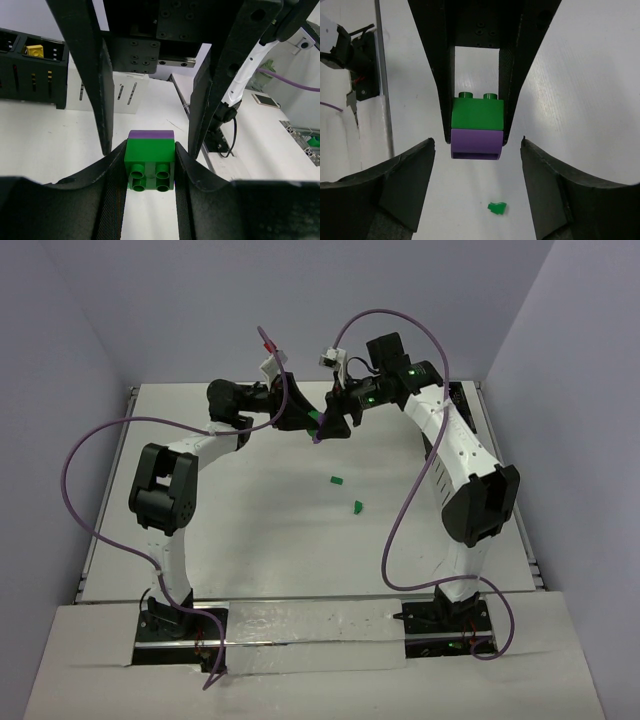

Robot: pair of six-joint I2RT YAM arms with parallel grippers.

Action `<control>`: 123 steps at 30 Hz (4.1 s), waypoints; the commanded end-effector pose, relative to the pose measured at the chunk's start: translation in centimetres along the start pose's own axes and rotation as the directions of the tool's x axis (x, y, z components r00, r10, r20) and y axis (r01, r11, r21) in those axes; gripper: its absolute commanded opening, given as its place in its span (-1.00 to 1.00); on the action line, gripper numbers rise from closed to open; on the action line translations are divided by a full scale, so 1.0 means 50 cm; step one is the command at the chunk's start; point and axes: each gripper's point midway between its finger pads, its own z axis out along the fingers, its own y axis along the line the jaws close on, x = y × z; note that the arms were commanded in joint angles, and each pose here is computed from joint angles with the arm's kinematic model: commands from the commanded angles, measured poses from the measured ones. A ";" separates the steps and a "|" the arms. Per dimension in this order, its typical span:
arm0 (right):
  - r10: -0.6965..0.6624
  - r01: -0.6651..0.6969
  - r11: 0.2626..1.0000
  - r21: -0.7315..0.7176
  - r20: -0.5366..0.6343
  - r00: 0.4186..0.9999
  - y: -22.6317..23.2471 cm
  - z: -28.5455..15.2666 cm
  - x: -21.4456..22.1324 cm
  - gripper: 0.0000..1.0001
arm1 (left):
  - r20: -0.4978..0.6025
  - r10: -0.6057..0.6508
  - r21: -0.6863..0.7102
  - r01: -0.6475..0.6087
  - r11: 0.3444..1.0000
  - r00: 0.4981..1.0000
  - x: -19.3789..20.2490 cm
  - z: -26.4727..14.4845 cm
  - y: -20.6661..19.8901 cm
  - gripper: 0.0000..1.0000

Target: Sort the legos into containers by color

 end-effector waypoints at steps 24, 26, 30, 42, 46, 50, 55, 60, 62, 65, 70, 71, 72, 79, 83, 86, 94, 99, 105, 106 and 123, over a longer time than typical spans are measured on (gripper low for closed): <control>-0.084 0.086 0.994 0.062 -0.032 0.996 -0.010 -0.004 0.012 -1.00 | -0.045 0.101 0.004 -0.101 0.995 0.994 -0.033 -0.046 -0.058 0.28; -0.068 0.073 0.994 0.076 -0.056 0.996 -0.018 0.000 0.030 -1.00 | -0.045 0.093 -0.005 -0.093 0.996 0.995 -0.025 -0.053 -0.058 0.26; -0.018 0.034 0.991 0.128 -0.125 0.992 -0.046 0.012 0.091 -0.78 | -0.027 0.061 -0.073 -0.063 0.995 0.998 -0.024 -0.093 -0.039 0.27; 0.029 0.023 0.969 0.247 -0.206 0.978 -0.051 -0.011 0.194 0.62 | -0.534 -0.181 -0.478 -0.118 0.870 0.826 0.226 -0.364 0.020 0.30; 0.048 0.020 0.963 0.269 -0.241 0.969 -0.051 -0.022 0.231 0.73 | -0.640 -0.180 -0.454 -0.179 0.873 0.747 0.296 -0.438 -0.074 0.50; 0.076 0.002 0.955 0.295 -0.253 0.965 -0.061 -0.033 0.250 0.74 | -0.755 -0.131 -0.327 -0.196 0.925 0.643 0.372 -0.500 -0.174 0.61; 0.112 -0.028 0.948 0.316 -0.250 0.962 -0.073 -0.043 0.259 0.74 | -0.833 0.037 -0.163 -0.309 0.937 0.552 0.404 -0.534 -0.215 0.74; 0.120 -0.024 0.945 0.325 -0.278 0.953 -0.082 -0.045 0.270 0.75 | -0.847 0.248 0.057 -0.383 0.922 0.470 0.436 -0.538 -0.209 0.85; 0.126 -0.026 0.944 0.329 -0.287 0.950 -0.085 -0.048 0.271 0.75 | -0.841 0.350 0.153 -0.439 0.885 0.412 0.445 -0.543 -0.191 0.95; 0.132 -0.028 0.941 0.338 -0.289 0.948 -0.090 -0.051 0.270 0.75 | -0.803 0.519 0.330 -0.506 0.797 0.294 0.456 -0.548 -0.165 0.98; 0.140 -0.031 0.937 0.347 -0.293 0.946 -0.088 -0.054 0.275 0.76 | -0.727 0.663 0.510 -0.505 0.696 0.180 0.478 -0.553 -0.136 0.98; 0.141 -0.031 0.937 0.349 -0.295 0.945 -0.088 -0.054 0.277 0.76 | -0.719 0.676 0.529 -0.503 0.684 0.163 0.484 -0.553 -0.131 0.98; 0.140 -0.030 0.937 0.349 -0.296 0.945 -0.088 -0.054 0.278 0.76 | -0.704 0.694 0.549 -0.505 0.667 0.151 0.484 -0.550 -0.129 0.98; 0.140 -0.020 0.932 0.362 -0.309 0.941 -0.095 -0.057 0.280 0.77 | -0.643 0.761 0.646 -0.472 0.600 0.088 0.519 -0.520 -0.105 0.97; 0.141 -0.018 0.931 0.365 -0.313 0.939 -0.096 -0.061 0.283 0.77 | -0.630 0.773 0.661 -0.472 0.583 0.073 0.533 -0.512 -0.098 0.90; 0.143 -0.019 0.930 0.367 -0.314 0.939 -0.098 -0.062 0.284 0.77 | -0.632 0.772 0.667 -0.459 0.588 0.070 0.550 -0.517 -0.101 0.74; 0.148 -0.027 0.933 0.358 -0.316 0.937 -0.103 -0.061 0.281 0.77 | -0.634 0.770 0.672 -0.446 0.591 0.065 0.567 -0.525 -0.092 0.09; 0.142 -0.057 0.949 0.311 -0.258 0.956 -0.088 -0.049 0.244 0.78 | -0.620 0.783 0.658 -0.506 0.558 0.057 0.546 -0.507 -0.068 -0.36; 0.258 -0.242 0.959 0.148 -0.107 0.960 -0.029 -0.014 0.171 0.79 | -0.621 0.781 0.578 -0.633 0.515 0.068 0.468 -0.432 -0.020 -0.57; 0.259 -0.247 0.961 0.121 -0.089 0.962 -0.025 -0.009 0.160 0.79 | -0.606 0.794 0.578 -0.657 0.484 0.051 0.447 -0.413 -0.009 -0.59; 0.399 -0.399 0.917 0.012 -0.002 0.917 -0.015 0.041 0.097 1.00 | -0.619 0.771 0.221 -0.910 0.350 0.146 0.184 -0.106 0.073 -0.91</control>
